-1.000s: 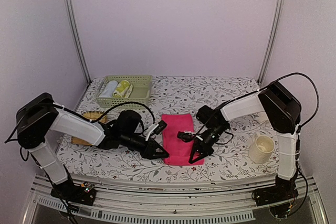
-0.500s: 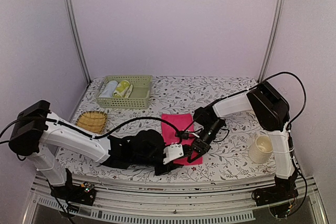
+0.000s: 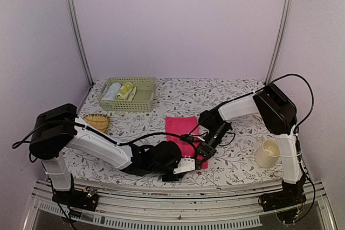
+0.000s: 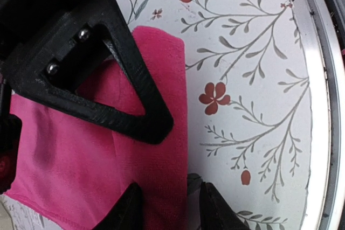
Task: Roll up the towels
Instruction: Roll the towel at the center of the board.
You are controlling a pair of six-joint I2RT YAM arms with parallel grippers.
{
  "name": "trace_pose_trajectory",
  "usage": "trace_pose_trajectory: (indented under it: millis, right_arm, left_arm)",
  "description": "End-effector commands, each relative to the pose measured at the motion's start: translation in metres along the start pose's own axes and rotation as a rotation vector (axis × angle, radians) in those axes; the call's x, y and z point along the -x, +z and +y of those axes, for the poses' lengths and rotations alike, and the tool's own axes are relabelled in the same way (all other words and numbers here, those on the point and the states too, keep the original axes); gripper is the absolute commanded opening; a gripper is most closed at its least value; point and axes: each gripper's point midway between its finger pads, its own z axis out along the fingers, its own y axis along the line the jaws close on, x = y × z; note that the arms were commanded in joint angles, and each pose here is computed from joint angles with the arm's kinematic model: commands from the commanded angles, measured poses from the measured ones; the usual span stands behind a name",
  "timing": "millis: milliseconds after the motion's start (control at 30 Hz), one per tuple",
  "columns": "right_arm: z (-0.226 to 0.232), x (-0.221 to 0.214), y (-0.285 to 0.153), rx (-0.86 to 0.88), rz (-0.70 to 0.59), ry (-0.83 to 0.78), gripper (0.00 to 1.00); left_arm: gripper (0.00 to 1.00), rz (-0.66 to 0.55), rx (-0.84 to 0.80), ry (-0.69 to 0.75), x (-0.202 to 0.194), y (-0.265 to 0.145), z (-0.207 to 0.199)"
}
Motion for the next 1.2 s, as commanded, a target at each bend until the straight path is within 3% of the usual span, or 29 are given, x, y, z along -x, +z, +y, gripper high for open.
trace_pose_trajectory:
  millis: [0, 133, 267, 367, 667, 767, 1000, 1167]
  right_arm:
    - [-0.012, -0.011, 0.006, -0.009, 0.033, 0.019, 0.03]
    - [-0.004, -0.009, 0.002, -0.002, 0.028, -0.001, 0.08]
    - [0.016, 0.002, -0.026, -0.042, -0.014, -0.077, 0.28]
    - [0.034, 0.013, -0.062, -0.119, -0.087, -0.155, 0.36]
    - [0.071, 0.022, -0.141, -0.608, -0.309, -0.441, 0.35]
    - [0.075, 0.006, -0.137, -0.682, -0.306, -0.513, 0.34]
    - [0.067, -0.022, -0.088, -0.779, -0.116, -0.655, 0.31]
    - [0.064, -0.015, -0.060, -0.868, -0.044, -0.779, 0.34]
  left_arm:
    - [0.38, 0.093, -0.022, 0.018, -0.025, 0.013, -0.008]
    - [0.31, 0.135, -0.032, 0.013, -0.037, 0.017, -0.011]
    - [0.17, 0.154, -0.088, -0.007, -0.039, 0.017, -0.018]
    - [0.09, 0.147, -0.173, -0.068, -0.032, 0.014, -0.028]
    - [0.01, 0.152, -0.490, -0.461, -0.016, 0.008, -0.040]
    - [0.00, 0.157, -0.634, -0.607, -0.012, 0.010, -0.042]
    - [0.00, 0.112, -0.828, -0.939, -0.002, 0.012, -0.020]
    - [0.00, 0.094, -0.868, -1.056, -0.003, 0.013, -0.011]
